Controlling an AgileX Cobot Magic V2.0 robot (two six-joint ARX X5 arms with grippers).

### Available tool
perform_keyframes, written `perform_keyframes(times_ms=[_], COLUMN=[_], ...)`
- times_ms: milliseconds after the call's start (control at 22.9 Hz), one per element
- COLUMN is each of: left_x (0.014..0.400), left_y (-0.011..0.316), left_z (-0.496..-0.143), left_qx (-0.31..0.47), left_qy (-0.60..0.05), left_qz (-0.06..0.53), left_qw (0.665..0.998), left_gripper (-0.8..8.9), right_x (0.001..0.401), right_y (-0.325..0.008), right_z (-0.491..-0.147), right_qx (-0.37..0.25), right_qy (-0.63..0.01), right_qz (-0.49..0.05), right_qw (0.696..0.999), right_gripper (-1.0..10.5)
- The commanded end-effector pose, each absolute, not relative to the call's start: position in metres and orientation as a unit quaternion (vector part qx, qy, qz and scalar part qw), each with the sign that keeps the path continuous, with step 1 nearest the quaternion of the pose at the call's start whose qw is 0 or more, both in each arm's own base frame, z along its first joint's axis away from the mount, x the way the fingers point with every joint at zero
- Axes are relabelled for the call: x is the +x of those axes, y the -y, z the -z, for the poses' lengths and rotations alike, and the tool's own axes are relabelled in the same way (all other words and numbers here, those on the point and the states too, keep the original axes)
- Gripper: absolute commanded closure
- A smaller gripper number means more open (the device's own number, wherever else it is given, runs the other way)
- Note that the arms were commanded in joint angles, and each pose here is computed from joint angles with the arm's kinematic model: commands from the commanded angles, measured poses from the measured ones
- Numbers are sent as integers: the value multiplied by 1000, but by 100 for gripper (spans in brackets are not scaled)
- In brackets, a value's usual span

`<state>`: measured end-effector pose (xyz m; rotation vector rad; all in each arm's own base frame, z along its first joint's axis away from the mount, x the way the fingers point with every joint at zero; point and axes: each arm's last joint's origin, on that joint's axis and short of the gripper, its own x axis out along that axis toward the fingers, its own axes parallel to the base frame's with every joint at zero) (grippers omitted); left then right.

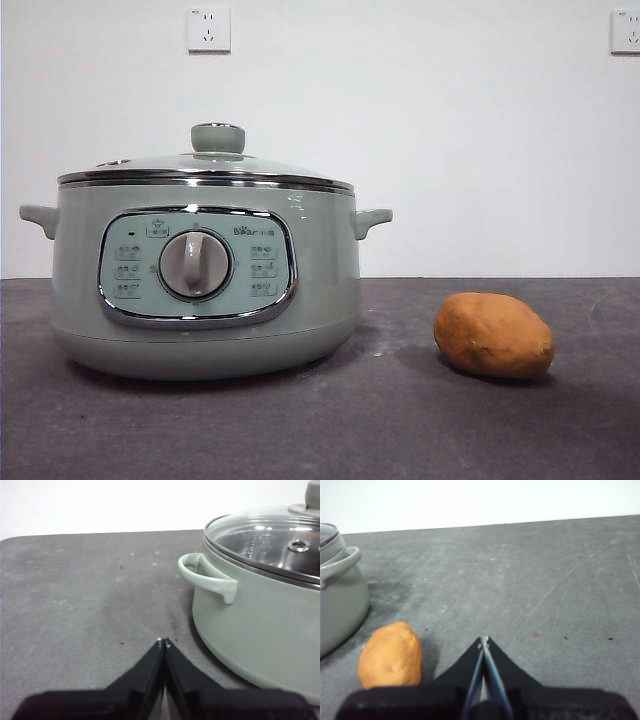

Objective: Pick up the potato,open the lid,put the potato in the pot,close the lid

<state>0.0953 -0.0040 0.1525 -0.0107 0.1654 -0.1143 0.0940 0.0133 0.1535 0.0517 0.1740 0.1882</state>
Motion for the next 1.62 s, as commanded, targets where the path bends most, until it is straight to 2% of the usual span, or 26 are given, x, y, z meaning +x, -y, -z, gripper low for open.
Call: perform_keyframes(times_ms=[44,262,350,437,918,1049,1180,1398,1617], left_x=[96,96,96,96,96,94,91,86,89], left_y=[5,7,7,7,8,8,9,9,10], left_z=[-148,-148,-148,-148,-160,-171,-184,-210,-237], left_qx=[-54,-212,-243,-255,-252,-250,-248,-244,-226], left_qy=[-89,-104,-107,-108,-67,-52,-44,-54,-67], left_qz=[63,83,87,88,113,124,132,132,157], left_qw=[993,968,960,957,959,959,959,959,959], left_gripper=[816,816,816,816,817,820,820,820,820], right_x=[95,95,95,95,94,92,90,88,92], right_y=[-13,-14,-14,-13,-14,-13,-15,-17,-19], right_z=[-149,-149,-149,-149,-155,-166,-179,-203,-230], right_qx=[72,275,325,345,346,341,335,311,258], right_qy=[-96,-113,-117,-117,-110,-96,-93,-101,-122], right_qz=[-90,-70,-62,-58,-65,-74,-110,-144,-165], right_qw=[989,952,936,929,929,932,931,934,944], right_gripper=[946,946,946,946,946,950,956,955,955])
